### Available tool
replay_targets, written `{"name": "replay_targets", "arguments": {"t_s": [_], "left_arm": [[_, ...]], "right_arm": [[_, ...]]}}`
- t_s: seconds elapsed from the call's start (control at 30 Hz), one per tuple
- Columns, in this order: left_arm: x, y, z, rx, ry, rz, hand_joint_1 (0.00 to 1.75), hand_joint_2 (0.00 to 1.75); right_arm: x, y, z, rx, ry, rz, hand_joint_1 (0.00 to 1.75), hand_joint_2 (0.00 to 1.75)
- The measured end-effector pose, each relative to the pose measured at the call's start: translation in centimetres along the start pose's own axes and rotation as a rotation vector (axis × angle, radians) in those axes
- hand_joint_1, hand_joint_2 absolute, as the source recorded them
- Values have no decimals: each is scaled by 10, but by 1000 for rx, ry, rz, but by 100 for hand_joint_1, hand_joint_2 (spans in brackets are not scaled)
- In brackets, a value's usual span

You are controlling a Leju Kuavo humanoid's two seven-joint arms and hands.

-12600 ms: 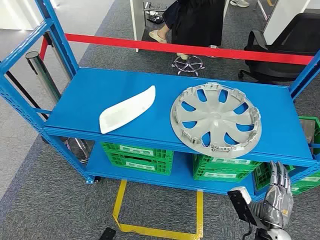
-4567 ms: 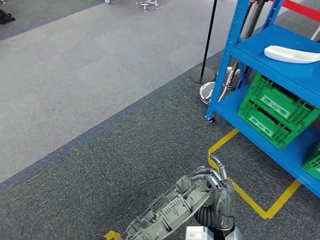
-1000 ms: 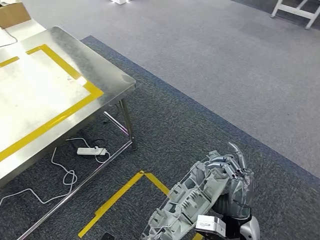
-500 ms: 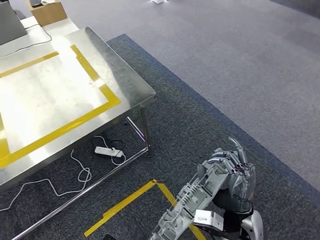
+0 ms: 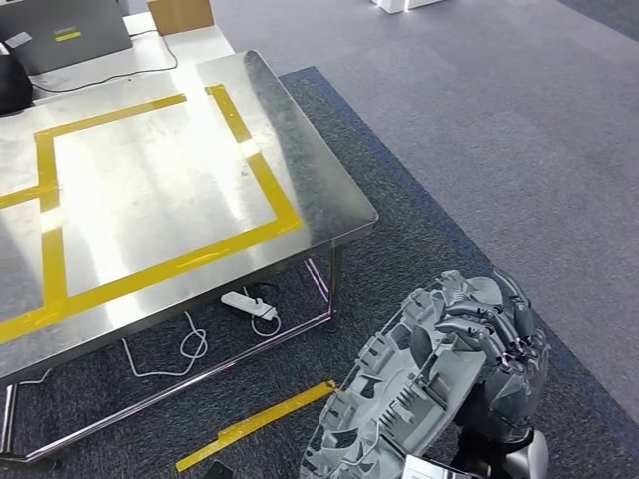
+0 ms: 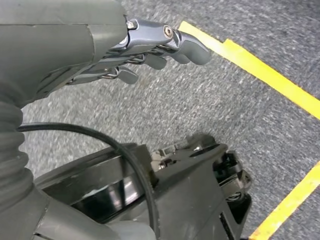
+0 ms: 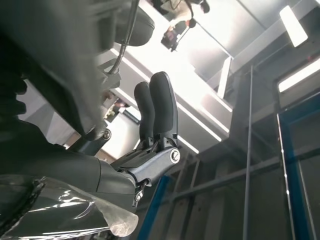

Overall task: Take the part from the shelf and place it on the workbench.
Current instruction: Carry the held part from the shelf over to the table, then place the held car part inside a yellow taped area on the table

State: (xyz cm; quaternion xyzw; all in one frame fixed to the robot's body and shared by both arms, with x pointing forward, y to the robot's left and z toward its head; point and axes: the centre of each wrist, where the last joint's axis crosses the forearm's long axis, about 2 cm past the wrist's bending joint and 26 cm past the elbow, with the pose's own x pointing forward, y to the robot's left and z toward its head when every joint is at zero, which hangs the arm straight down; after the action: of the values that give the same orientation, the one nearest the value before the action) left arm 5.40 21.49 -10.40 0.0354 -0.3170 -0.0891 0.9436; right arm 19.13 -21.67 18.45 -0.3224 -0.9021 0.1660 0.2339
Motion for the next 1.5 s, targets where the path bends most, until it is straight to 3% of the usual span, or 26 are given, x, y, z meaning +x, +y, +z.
{"name": "replay_targets", "arguments": {"t_s": [0.37,1.07,1.5], "left_arm": [[-1,-2,1,-4,1,-21,0,175],[7,-10,0,-24,-7,-50,0,175],[13,-14,-2,-45,-11,-72,0,175]], "right_arm": [[15,-13,-17,-112,-202,-18,175,175],[17,-17,-28,-203,-202,-119,175,175],[10,-14,-68,-267,-212,-221,175,175]]}}
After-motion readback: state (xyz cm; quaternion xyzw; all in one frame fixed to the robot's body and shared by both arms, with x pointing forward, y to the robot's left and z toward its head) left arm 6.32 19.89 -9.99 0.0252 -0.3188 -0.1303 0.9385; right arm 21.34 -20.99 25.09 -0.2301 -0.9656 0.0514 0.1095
